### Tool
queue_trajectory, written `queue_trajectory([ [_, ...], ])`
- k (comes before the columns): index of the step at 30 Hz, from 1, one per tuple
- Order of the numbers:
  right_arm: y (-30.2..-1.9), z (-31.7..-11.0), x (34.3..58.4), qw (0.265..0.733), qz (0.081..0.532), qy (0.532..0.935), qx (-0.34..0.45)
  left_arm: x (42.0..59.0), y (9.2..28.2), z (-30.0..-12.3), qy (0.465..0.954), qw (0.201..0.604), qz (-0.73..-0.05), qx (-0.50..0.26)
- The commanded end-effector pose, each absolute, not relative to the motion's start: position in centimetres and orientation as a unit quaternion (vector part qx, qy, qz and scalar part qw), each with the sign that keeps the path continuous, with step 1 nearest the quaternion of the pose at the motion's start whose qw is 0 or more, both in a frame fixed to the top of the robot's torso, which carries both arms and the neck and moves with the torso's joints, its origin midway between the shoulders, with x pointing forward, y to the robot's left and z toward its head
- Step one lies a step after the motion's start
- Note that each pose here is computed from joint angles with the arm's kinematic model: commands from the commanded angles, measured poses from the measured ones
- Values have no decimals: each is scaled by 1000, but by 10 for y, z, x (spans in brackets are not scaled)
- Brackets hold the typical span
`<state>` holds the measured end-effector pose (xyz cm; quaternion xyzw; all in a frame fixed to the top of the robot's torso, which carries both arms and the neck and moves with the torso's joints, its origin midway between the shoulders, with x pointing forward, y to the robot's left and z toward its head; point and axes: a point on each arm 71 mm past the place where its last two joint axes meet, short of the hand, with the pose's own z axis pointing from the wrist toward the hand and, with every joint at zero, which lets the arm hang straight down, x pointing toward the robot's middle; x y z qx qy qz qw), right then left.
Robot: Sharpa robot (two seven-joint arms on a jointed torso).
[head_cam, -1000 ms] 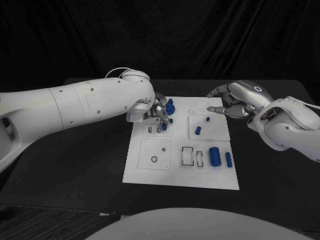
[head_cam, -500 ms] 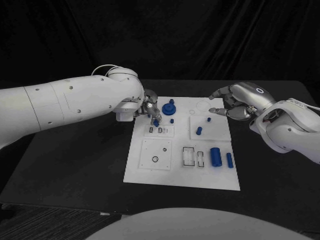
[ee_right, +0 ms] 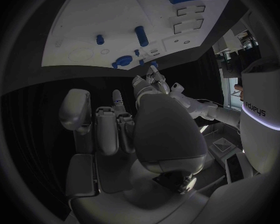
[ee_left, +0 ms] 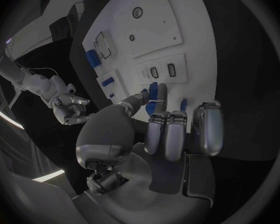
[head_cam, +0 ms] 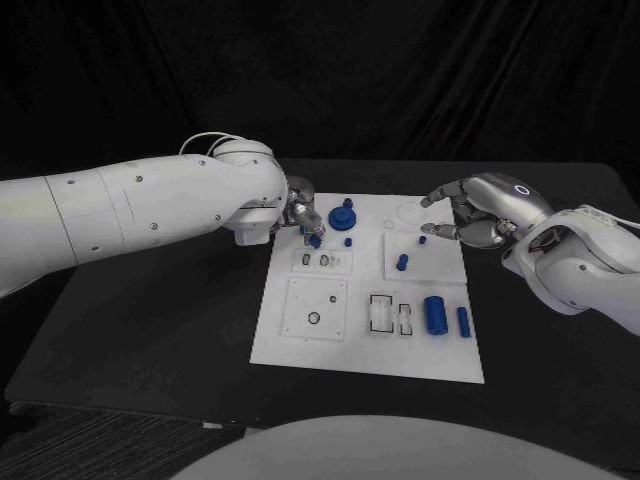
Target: Assemble the parts on the task board
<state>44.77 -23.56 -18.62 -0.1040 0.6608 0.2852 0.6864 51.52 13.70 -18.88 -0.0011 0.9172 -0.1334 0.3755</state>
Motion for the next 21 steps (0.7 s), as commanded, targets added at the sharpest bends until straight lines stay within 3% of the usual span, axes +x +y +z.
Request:
queue_trajectory([
  [1, -237, -187, 447, 686, 279, 665, -96, 515, 136, -191, 907, 396, -144, -23],
  [21, -239, -188, 445, 687, 278, 665, -91, 506, 131, -207, 907, 391, -153, -31],
])
